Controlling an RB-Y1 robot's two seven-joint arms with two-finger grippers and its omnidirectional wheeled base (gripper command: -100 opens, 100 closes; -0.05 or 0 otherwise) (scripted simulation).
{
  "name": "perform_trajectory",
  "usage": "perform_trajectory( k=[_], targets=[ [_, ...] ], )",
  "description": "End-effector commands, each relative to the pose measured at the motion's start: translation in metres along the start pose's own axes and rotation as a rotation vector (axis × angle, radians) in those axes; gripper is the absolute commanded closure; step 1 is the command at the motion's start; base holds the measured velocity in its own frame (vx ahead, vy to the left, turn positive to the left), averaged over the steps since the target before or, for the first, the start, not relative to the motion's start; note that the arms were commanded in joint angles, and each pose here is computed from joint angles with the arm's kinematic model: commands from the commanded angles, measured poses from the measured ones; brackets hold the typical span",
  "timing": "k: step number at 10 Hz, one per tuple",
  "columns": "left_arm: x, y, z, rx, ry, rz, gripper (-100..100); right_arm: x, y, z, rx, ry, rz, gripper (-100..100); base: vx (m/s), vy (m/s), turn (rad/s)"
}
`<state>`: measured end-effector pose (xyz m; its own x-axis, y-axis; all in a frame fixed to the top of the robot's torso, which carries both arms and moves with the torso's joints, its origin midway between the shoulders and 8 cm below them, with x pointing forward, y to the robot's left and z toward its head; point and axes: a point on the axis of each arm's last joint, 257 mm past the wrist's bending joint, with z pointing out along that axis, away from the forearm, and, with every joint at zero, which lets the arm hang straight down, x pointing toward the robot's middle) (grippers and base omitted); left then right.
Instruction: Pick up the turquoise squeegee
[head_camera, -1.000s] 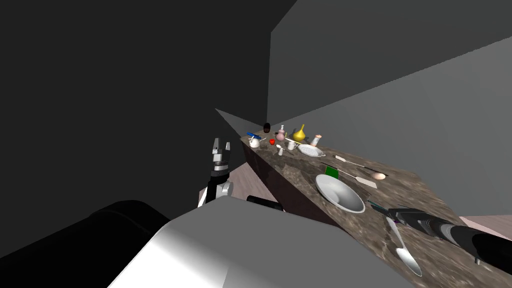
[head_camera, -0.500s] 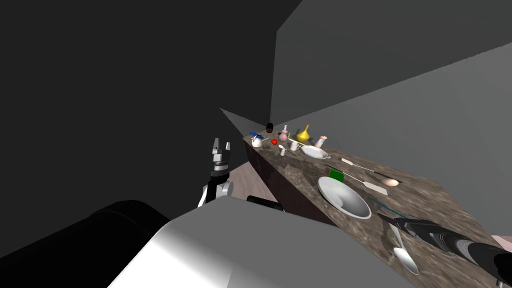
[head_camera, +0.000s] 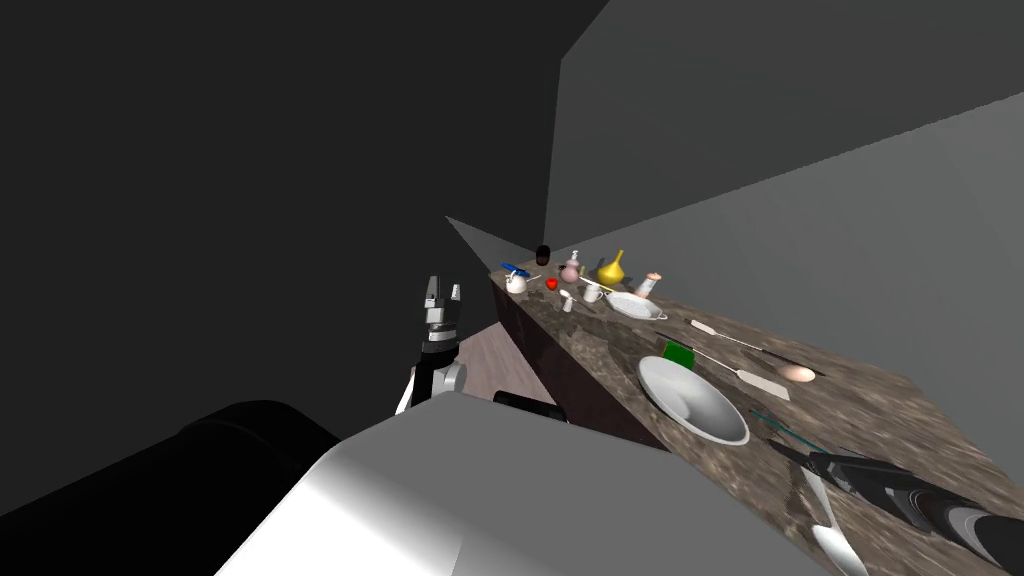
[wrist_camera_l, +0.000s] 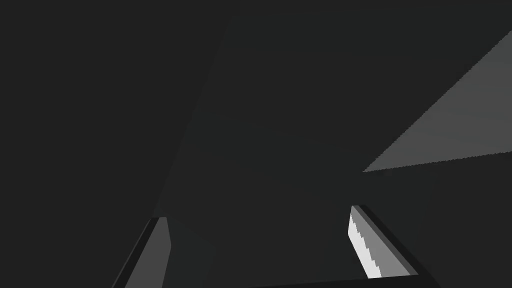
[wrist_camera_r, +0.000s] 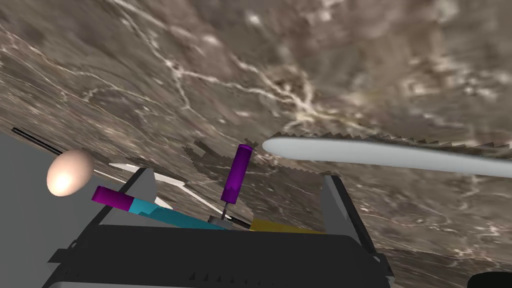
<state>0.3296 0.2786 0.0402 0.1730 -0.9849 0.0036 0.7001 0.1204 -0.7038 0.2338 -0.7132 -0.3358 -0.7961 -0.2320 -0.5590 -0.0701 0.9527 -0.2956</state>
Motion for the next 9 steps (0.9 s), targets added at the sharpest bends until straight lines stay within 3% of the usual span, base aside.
perform_trajectory(
  k=[1, 3, 4, 6, 7, 9],
  targets=[
    [0.0, 0.0, 0.0, 0.0, 0.0, 0.0, 0, -0.006, 0.0, -0.003, 0.018, -0.029, 0.026, -100, -0.015, -0.017, 0.222],
    [0.0, 0.0, 0.0, 0.0, 0.0, 0.0, 0, 0.022, 0.001, -0.011, 0.02, 0.019, 0.031, -100, -0.019, -0.026, 0.085],
    [0.0, 0.0, 0.0, 0.0, 0.0, 0.0, 0, 0.007, -0.004, -0.012, 0.048, -0.017, 0.052, -100, -0.028, -0.032, 0.257],
    [0.0, 0.0, 0.0, 0.0, 0.0, 0.0, 0, 0.038, 0.001, -0.023, 0.042, 0.035, 0.059, -100, -0.018, -0.027, 0.054],
    [0.0, 0.0, 0.0, 0.0, 0.0, 0.0, 0, 0.024, -0.006, -0.026, 0.074, 0.002, 0.085, -100, -0.026, -0.016, 0.215],
    [0.0, 0.0, 0.0, 0.0, 0.0, 0.0, 0, 0.057, 0.0, -0.037, 0.066, 0.06, 0.087, -100, -0.015, -0.027, 0.078]
  ],
)
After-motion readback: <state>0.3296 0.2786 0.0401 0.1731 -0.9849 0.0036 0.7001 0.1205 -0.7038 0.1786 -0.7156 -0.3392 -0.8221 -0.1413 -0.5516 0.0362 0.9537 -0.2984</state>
